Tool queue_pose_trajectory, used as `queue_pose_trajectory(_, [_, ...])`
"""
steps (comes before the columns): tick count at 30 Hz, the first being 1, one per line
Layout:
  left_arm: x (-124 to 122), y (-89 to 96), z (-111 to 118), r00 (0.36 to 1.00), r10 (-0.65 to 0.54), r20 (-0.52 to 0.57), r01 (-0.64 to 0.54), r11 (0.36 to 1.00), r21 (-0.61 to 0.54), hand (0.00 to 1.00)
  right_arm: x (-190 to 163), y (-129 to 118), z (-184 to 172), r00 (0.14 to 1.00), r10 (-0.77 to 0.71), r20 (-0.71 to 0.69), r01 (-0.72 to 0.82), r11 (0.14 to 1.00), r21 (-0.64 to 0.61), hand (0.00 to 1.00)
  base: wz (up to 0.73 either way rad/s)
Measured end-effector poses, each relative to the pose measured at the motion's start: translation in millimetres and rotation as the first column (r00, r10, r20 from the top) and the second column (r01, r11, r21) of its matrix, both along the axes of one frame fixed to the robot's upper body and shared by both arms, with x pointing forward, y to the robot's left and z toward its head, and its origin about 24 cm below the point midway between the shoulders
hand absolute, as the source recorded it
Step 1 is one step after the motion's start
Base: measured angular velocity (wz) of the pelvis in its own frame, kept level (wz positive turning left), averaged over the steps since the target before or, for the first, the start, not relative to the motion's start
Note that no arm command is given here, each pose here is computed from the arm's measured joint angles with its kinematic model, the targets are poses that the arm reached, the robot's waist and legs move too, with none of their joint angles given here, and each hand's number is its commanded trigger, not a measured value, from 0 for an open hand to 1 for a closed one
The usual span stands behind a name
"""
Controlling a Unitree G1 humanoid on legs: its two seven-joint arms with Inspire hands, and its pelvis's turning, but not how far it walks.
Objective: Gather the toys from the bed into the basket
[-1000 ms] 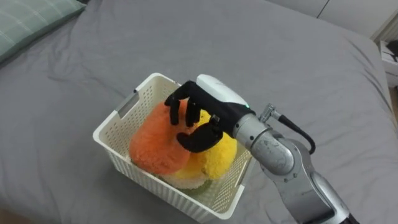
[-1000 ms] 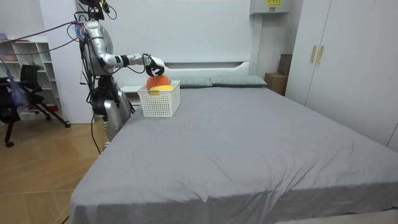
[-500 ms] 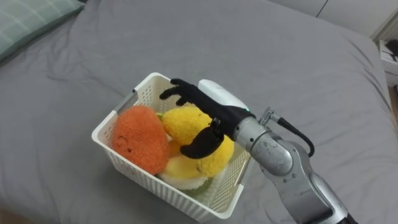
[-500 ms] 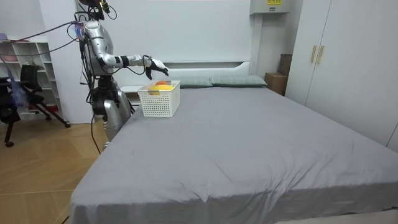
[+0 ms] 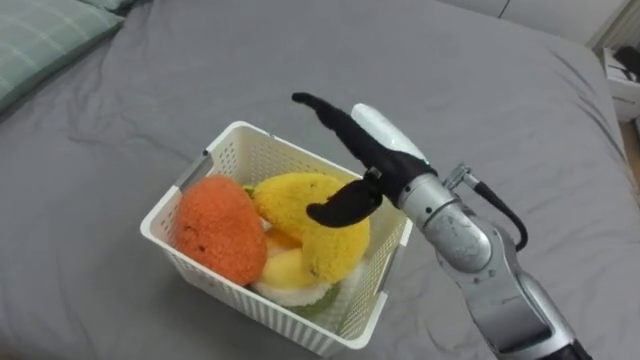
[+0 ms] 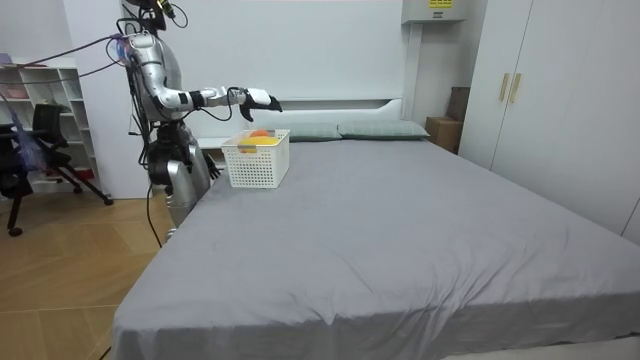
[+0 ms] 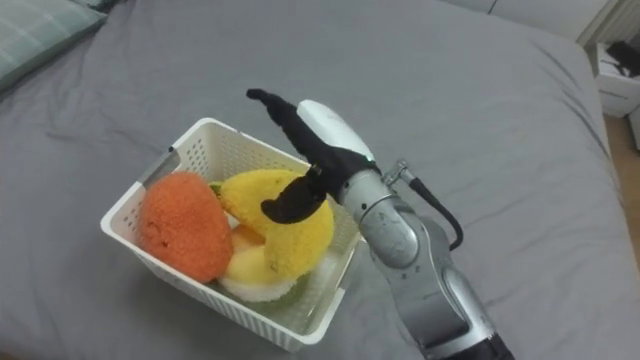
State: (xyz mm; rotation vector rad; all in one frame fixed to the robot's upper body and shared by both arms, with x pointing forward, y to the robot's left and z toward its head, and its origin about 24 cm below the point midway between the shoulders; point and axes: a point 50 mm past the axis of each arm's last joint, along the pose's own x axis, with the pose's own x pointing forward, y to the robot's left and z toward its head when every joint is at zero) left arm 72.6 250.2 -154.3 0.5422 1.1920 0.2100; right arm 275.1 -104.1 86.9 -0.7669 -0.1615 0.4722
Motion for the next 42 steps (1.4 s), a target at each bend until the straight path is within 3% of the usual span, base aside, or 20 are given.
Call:
queue_pose_trajectory(11, [-7, -3.3, -2, 0.996, 0.09, 0.012, -0.09, 0.996, -0.02, 0.0, -5, -65, 12, 0.937, -0.331, 0.115, 0.313, 0.938, 0.145, 0.0, -0.06])
queue_pose_trajectory(19, [-16, 0.3, -2, 0.991, 0.131, 0.002, -0.131, 0.991, -0.018, 0.0, -21, -98, 18, 0.872, -0.456, 0.176, 0.429, 0.887, 0.174, 0.0, -0.01])
queue_pose_trajectory(30, [-37, 1.8, -5, 0.973, 0.228, -0.045, -0.228, 0.973, -0.013, 0.0, -65, -160, -22, 0.714, -0.699, 0.04, 0.687, 0.71, 0.158, 0.0, -0.12])
queue_pose_trajectory(34, [-46, 2.3, -6, 0.966, 0.251, -0.064, -0.252, 0.968, -0.002, 0.0, -79, -182, -51, 0.604, -0.794, -0.068, 0.792, 0.589, 0.159, 0.0, -0.11])
queue_pose_trajectory(42, [-57, 3.6, -6, 0.957, 0.276, -0.084, -0.276, 0.961, 0.016, 0.0, -111, -193, -104, 0.424, -0.879, -0.22, 0.905, 0.419, 0.072, 0.0, -0.1])
